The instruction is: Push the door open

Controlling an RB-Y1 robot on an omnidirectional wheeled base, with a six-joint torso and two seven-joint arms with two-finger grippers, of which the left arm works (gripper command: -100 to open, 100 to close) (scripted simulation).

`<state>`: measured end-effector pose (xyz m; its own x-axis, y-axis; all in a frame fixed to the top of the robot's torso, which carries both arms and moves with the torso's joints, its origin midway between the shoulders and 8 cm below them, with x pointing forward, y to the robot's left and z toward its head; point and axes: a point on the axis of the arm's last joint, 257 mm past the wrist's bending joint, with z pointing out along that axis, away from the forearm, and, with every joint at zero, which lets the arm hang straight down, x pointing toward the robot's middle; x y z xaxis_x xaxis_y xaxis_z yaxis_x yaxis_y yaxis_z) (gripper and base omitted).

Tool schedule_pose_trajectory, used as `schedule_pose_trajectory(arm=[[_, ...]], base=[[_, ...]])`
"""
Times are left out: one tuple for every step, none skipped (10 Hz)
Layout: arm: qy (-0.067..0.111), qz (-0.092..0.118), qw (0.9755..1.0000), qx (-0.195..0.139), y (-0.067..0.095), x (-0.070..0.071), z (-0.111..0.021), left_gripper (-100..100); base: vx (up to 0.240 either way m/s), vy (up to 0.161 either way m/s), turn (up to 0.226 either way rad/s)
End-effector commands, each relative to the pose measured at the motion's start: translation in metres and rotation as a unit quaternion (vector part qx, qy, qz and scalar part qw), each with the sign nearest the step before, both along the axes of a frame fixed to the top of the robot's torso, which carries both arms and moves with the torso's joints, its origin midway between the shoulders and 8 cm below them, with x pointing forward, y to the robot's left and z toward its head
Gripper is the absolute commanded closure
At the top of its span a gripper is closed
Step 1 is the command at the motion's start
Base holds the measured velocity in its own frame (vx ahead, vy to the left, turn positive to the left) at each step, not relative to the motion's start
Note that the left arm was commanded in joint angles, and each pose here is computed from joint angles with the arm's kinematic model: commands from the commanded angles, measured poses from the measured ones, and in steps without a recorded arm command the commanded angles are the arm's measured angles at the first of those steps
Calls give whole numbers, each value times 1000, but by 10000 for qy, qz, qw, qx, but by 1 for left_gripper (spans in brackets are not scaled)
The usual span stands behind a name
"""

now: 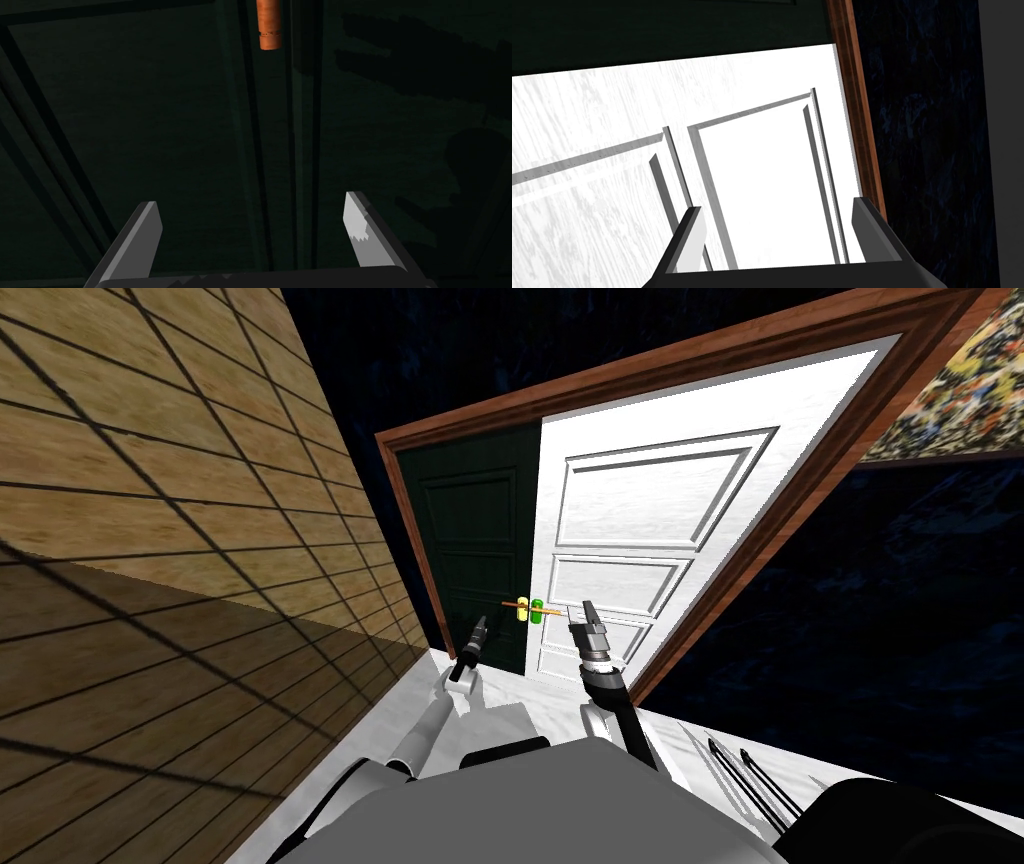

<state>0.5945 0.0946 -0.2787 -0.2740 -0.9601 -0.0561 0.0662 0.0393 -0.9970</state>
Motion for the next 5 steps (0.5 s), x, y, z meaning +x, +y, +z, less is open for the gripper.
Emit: schedule_pose_trajectory(arm=[[72, -53, 10000, -18, -9, 1, -4, -100], [165, -135, 9998, -60, -25, 1, -8, -100], [165, -135, 9998, -60, -25, 1, -8, -100], [260, -231, 9993, -115, -44, 0, -12, -100], [282, -257, 9992, -135, -49, 0, -12, -100]], base=[[54, -96, -27], [59, -150, -51], [49, -115, -23], [58, -120, -65], [47, -117, -32]])
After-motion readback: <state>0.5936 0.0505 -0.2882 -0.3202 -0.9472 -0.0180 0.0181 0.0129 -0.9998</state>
